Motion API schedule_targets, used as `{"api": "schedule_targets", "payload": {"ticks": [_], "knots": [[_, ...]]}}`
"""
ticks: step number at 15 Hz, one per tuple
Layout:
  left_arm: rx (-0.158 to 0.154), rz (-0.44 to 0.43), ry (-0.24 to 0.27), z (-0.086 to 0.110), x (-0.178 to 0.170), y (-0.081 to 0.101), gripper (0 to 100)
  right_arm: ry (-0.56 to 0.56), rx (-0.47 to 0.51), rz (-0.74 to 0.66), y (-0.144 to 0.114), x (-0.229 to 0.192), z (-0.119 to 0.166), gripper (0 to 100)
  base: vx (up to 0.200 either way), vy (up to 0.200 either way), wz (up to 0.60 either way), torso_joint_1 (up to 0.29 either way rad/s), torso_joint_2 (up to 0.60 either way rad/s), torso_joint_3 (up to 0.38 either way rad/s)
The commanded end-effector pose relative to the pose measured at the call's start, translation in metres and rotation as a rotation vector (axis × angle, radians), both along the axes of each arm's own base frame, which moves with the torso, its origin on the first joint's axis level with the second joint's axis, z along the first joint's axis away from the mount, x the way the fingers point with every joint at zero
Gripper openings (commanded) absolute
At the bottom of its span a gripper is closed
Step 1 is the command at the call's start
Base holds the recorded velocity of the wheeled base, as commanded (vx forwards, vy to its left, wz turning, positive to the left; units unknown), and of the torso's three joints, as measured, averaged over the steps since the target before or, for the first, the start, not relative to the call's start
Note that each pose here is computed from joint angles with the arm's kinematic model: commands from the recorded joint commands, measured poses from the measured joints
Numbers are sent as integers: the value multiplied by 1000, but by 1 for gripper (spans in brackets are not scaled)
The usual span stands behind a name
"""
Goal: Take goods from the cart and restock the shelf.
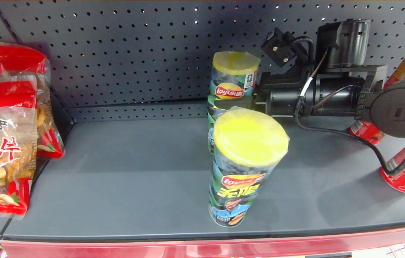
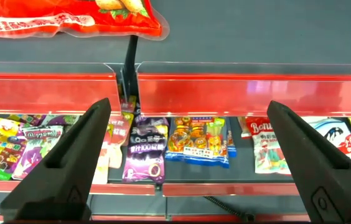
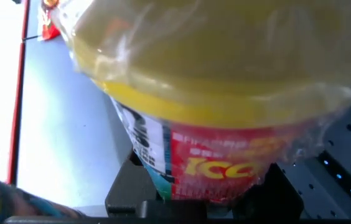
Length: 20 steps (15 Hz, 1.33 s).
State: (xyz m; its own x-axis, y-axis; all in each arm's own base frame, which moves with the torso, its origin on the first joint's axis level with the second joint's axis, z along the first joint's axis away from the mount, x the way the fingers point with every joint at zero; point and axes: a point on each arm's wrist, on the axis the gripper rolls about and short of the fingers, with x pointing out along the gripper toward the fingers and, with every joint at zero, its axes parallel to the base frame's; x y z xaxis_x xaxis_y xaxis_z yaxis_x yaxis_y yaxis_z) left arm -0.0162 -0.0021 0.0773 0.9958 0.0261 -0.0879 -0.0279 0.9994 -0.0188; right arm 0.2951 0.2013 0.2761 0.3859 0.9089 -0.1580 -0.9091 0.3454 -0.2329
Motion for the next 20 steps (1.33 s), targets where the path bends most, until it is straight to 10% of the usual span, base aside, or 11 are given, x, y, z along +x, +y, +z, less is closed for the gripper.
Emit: {"api": "schedule_targets", "payload": {"ticks": [1, 17, 18, 20], "knots": [[0, 0, 2, 0, 0, 0, 100, 9, -6, 1, 2, 3, -4, 0, 0, 0, 0, 0, 0, 0], [0, 0, 2, 0, 0, 0, 100, 20, -31, 46, -3, -9, -14, 0, 0, 0, 0, 0, 0, 0], [0, 0, 2, 0, 0, 0, 100, 20, -36, 49, -3, -10, -15, 100, 0, 0, 0, 0, 0, 0], [0, 1, 2, 0, 0, 0, 100, 25, -38, 57, -5, -13, -17, 100, 0, 0, 0, 0, 0, 0]]}}
